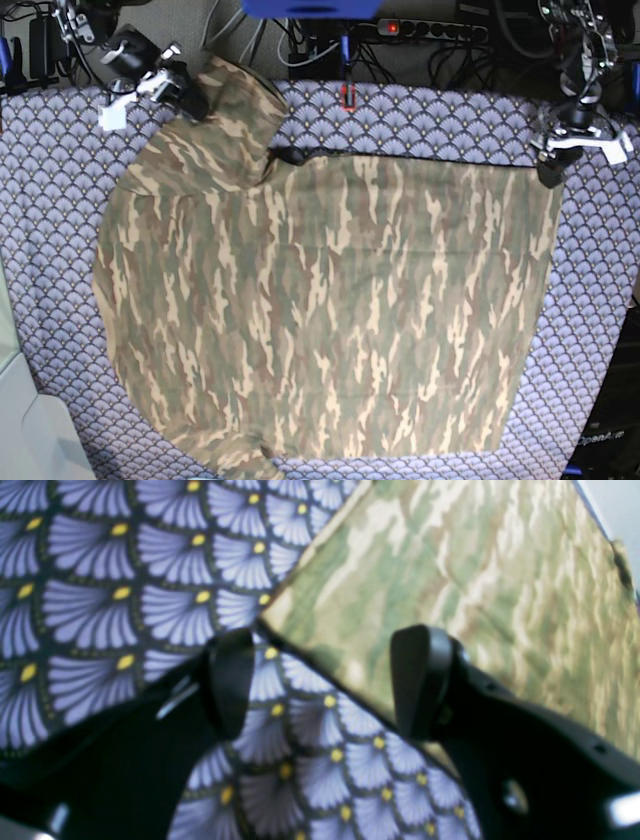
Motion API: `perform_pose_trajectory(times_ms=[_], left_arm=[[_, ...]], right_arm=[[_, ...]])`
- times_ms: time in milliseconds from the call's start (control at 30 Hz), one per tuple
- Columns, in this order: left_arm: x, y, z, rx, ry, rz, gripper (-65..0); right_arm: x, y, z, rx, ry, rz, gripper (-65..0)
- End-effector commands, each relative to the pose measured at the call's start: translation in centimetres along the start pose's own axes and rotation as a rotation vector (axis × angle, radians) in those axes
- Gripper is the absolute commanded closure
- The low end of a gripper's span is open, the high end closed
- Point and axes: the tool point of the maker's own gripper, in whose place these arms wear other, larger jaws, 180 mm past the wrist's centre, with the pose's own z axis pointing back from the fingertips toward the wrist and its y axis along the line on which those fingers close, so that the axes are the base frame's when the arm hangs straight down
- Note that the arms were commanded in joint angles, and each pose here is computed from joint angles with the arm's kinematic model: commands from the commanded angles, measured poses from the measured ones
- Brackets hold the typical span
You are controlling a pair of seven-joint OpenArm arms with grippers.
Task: Fold the T-shirt properly
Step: 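Lower the left gripper to the shirt's hem corner and grasp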
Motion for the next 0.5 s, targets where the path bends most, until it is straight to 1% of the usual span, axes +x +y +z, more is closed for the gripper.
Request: perform_pose_trajectory(times_ms=[0,233,333,467], left_arm=[[0.8,0.3,-0.1,-0.001,-0.023,0.000,-42.3],[0.1,0.4,-1.3,0.004,-0.005,0.029,-42.3],[-0.9,-1.2,-2.1,-0.033,0.023,0.021,-42.3],[-1.9,-2.2,-2.4,-0.058,0.048,0.019,-42.2]], right_arm=[[0.6,0.4,0.2,0.016,-0.014,0.007,0.0],[1.0,0.4,0.0,0.017,-0.020,0.010,0.0],[0.9,0.0,0.0,0.008,-0.018,0.005,0.0],[0.9,0.0,0.0,0.008,-0.018,0.005,0.0]])
